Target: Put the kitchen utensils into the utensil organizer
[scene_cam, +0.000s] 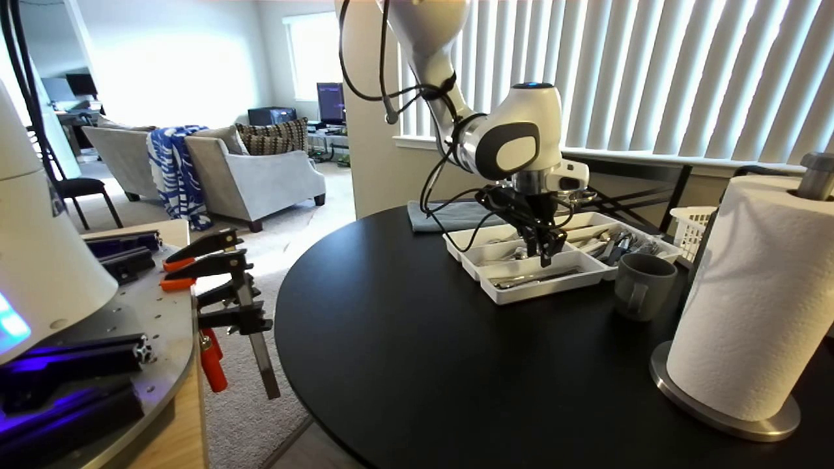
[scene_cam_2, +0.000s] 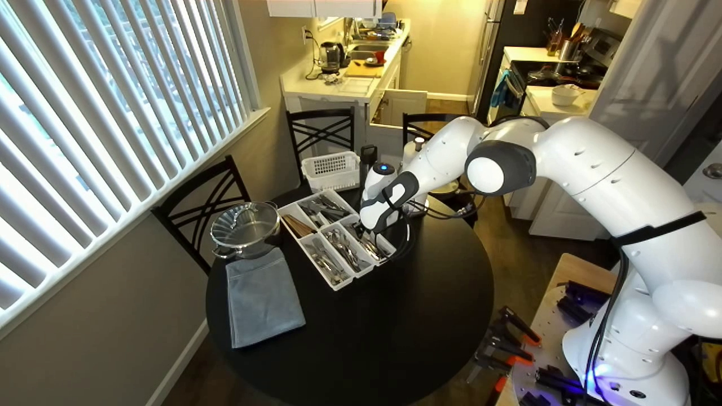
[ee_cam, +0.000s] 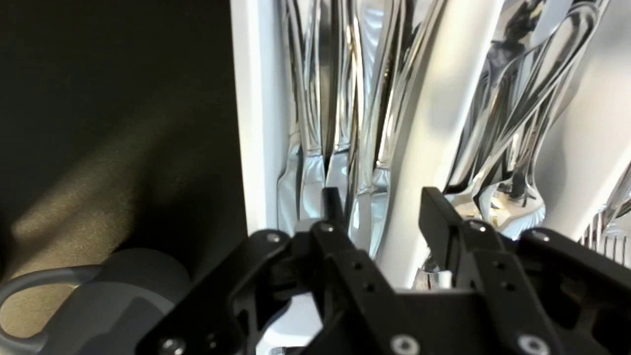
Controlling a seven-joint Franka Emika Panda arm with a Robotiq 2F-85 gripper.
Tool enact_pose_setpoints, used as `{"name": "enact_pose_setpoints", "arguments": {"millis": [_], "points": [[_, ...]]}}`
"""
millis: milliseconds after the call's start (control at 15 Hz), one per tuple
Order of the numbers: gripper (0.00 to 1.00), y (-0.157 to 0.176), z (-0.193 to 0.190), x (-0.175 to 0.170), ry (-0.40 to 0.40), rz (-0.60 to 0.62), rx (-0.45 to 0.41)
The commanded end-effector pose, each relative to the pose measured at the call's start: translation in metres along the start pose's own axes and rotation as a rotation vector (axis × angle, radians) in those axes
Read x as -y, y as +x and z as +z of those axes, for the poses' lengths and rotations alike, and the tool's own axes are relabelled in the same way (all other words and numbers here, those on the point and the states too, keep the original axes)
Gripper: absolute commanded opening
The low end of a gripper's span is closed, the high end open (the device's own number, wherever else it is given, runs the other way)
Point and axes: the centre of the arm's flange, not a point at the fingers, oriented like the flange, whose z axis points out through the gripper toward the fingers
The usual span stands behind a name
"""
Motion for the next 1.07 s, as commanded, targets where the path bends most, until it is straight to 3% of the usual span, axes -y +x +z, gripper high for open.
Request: {"name": "enact_pose_setpoints", "arguments": {"millis": [0, 200, 333, 867, 933, 1000], "points": [[0.77, -0.009, -0.023, 0.008, -0.022, 0.005, -0.034], [0.95, -0.023, -0.051, 0.018, -0.019, -0.016, -0.101], [1.00, -0.033, -0.069, 0.024, -0.007, -0.002, -0.145], [1.00, -0.087, -0.103, 0.055, 0.108, 0.007, -0.071], [1.00, -0.063, -0.077, 0.061, 0.077, -0.023, -0.081], [1.00, -0.069, -0.081, 0.064, 0.087, -0.022, -0.072]]}}
